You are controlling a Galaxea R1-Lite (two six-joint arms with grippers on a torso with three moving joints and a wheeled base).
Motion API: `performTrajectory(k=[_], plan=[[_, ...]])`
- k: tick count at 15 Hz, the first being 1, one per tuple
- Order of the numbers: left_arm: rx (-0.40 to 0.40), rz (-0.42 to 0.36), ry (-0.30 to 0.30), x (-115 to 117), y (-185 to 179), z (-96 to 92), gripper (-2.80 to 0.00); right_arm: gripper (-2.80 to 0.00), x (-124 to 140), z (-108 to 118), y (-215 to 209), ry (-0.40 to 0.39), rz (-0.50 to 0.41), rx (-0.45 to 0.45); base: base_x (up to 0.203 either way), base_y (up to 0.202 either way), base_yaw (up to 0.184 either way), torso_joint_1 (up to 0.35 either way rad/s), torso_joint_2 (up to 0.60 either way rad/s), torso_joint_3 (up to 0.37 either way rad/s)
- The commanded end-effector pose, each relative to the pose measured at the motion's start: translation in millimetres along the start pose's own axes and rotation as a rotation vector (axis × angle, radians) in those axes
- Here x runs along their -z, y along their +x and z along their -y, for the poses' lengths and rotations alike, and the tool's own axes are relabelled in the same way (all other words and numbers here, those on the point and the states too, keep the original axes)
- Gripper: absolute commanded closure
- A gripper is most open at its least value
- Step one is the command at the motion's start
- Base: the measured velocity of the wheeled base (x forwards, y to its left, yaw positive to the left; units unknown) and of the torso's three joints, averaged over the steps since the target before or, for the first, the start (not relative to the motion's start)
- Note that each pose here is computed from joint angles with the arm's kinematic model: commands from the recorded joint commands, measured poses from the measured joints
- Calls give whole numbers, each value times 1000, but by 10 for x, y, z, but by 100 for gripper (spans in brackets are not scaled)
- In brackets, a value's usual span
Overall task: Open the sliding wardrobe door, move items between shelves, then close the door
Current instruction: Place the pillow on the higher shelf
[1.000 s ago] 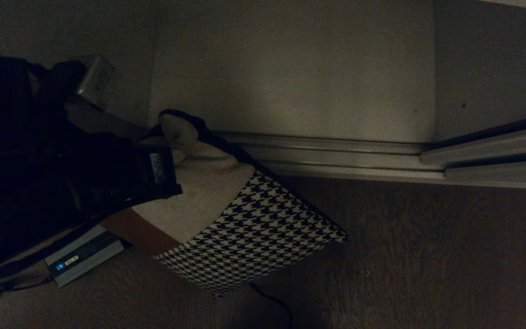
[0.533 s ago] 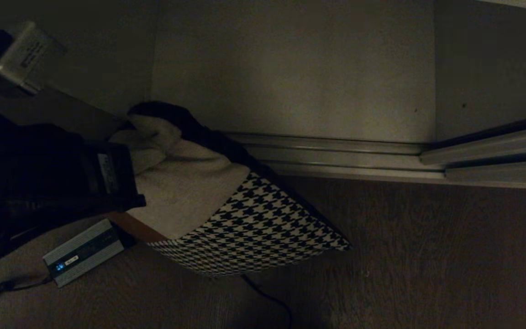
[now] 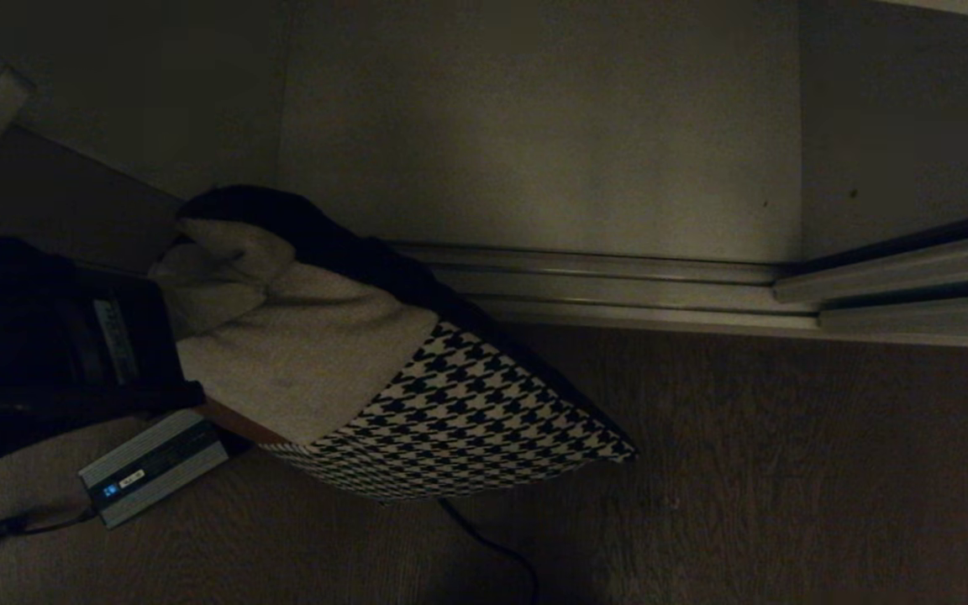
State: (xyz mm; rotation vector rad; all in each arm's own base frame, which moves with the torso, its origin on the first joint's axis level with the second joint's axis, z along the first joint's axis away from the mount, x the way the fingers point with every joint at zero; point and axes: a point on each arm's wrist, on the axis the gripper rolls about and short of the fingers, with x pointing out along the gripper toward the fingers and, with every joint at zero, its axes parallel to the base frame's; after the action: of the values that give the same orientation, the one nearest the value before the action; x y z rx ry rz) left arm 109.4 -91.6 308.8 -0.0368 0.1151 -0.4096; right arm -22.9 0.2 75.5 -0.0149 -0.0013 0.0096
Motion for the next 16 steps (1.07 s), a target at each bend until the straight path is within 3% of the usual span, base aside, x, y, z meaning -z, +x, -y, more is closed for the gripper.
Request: performTrajectory(k=[1,10,16], plan=[[2,-3,1,-2,41,15,0,0,9,0,2,0,-3,0,0,0,0,0,0,0],[2,13,30,-61,61,27,0,0,9,0,2,0,-3,-1,0,0,0,0,0,0],[46,-39,50,76,59,82,0,0,9,0,2,0,-3,-1,0,0,0,1,2,164]])
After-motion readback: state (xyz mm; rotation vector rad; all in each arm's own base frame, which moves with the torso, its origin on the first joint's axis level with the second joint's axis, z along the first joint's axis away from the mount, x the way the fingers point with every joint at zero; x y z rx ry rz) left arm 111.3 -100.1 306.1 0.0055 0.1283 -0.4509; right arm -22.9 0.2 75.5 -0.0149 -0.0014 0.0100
